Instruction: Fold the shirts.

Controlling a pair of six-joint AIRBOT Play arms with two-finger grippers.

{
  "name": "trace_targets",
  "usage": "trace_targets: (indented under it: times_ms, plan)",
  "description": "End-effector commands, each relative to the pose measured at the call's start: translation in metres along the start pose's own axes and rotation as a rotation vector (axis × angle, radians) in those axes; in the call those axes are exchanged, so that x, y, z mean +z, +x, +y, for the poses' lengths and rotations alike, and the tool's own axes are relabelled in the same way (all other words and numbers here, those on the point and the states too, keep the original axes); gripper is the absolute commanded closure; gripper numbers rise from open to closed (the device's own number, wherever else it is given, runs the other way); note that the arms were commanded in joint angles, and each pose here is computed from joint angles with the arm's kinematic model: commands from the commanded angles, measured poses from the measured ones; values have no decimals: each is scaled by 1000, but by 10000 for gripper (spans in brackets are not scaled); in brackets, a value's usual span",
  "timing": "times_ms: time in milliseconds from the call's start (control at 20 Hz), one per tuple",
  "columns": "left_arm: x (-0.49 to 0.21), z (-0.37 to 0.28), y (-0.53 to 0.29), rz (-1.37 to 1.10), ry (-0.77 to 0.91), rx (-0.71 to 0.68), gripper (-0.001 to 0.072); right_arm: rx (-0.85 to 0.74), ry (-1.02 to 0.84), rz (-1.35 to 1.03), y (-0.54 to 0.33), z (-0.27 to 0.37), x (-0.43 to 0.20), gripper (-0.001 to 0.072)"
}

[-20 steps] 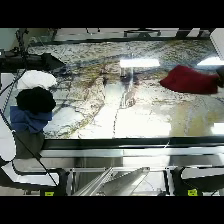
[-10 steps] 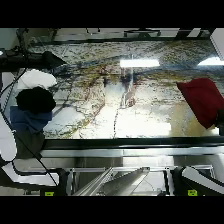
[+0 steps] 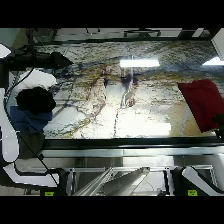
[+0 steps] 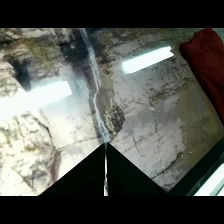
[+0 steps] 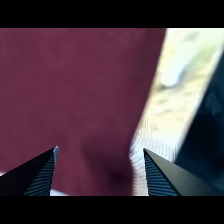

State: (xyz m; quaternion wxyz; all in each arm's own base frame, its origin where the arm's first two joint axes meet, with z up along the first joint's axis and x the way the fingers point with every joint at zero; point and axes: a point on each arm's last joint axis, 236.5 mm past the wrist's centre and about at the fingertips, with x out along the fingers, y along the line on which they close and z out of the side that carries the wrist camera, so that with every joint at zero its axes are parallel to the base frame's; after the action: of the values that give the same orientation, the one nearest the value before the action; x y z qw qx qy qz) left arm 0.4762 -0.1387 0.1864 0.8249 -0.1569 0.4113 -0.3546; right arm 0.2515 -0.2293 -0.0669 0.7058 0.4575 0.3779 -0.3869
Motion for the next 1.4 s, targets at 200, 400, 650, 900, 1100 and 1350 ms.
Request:
trace_targets:
  times_ms: [200, 400, 650, 900, 1100, 1350]
  plan:
    - [-11, 7, -23, 33, -63, 10, 704, 129, -256, -85, -107, 53, 19, 688]
    - [-47, -14, -44, 80, -93, 4, 711, 392, -463, 69, -134, 141, -65, 691]
    - [-154, -44, -27, 166, -211, -18, 711, 456, -784, 396, -133, 153, -218, 691]
    - [-220, -53, -12, 203, -265, -18, 711, 511, -929, 473, -141, 157, -280, 691]
    - [-229, -56, -14, 208, -269, -20, 711, 506, -932, 484, -142, 155, -282, 690]
    - [-227, -54, -13, 197, -269, -15, 710, 505, -932, 485, -142, 154, -282, 690]
